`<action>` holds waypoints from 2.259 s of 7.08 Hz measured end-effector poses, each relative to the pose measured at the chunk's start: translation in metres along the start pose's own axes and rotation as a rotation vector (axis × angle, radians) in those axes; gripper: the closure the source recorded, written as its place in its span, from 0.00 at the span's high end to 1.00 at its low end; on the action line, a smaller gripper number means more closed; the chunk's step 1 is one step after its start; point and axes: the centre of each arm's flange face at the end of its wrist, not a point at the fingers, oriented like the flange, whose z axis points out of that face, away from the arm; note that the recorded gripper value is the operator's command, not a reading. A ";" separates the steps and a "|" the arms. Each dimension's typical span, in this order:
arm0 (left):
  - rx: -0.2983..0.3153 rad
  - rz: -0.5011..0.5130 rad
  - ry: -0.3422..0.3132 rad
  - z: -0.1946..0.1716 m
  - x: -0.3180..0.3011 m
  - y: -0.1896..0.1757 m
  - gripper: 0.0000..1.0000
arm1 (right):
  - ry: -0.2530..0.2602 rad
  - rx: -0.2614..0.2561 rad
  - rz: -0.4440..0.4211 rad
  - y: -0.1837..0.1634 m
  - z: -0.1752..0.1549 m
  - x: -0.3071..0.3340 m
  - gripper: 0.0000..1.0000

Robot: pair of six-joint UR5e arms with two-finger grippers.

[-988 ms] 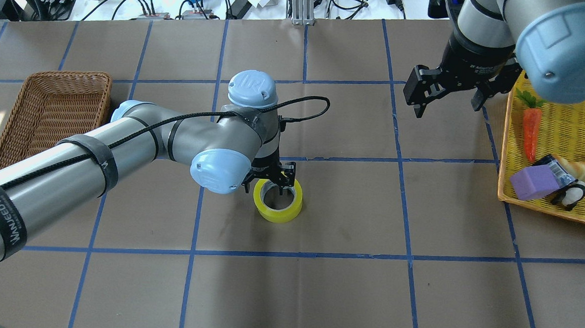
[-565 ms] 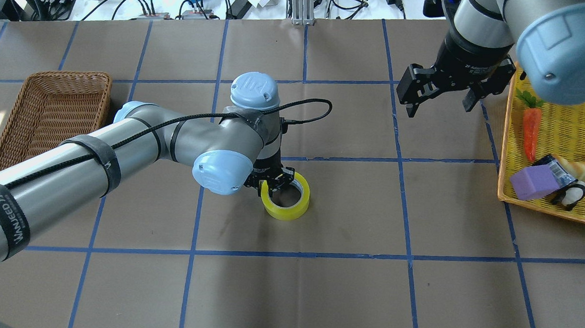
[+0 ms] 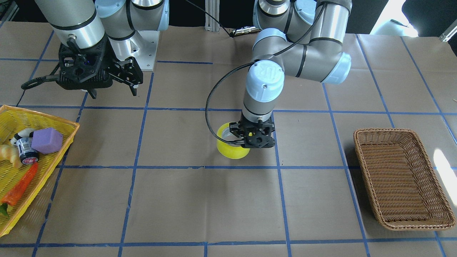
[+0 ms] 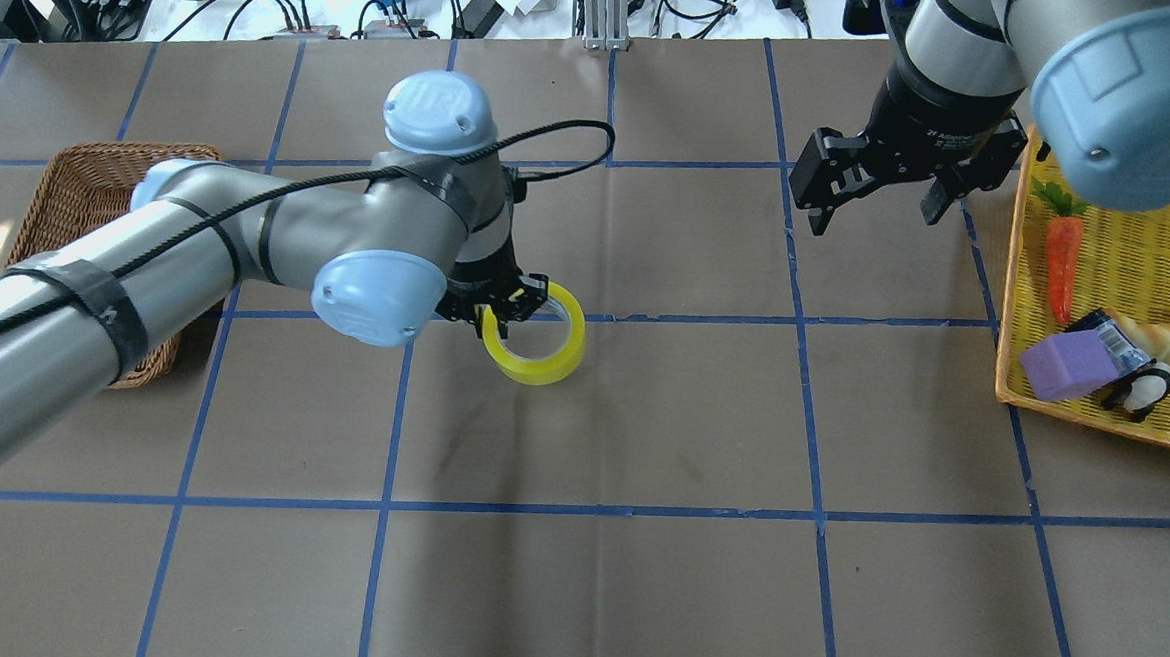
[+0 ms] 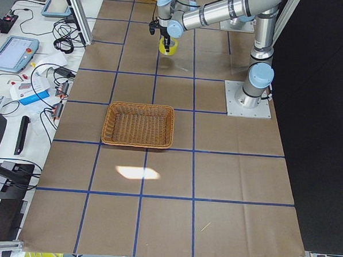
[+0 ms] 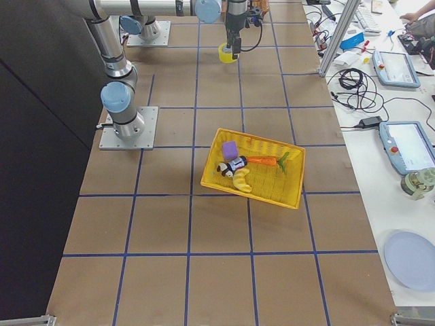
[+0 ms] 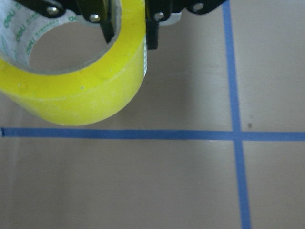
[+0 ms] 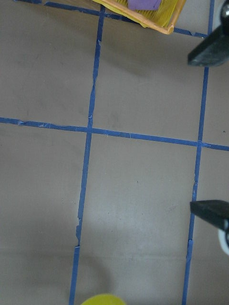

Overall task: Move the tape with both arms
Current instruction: 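Carry the tape roll with the left gripper into the wicker basket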

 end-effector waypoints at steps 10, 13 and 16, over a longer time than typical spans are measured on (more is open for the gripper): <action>0.121 0.159 -0.108 0.029 -0.503 -0.116 1.00 | 0.009 -0.002 -0.003 0.000 0.000 0.000 1.00; 0.084 0.212 -0.069 -0.010 -0.452 -0.114 1.00 | 0.007 -0.001 -0.004 0.000 0.000 -0.001 1.00; 0.046 0.161 -0.029 -0.126 -0.252 -0.066 1.00 | 0.016 -0.002 -0.002 0.000 0.000 0.004 1.00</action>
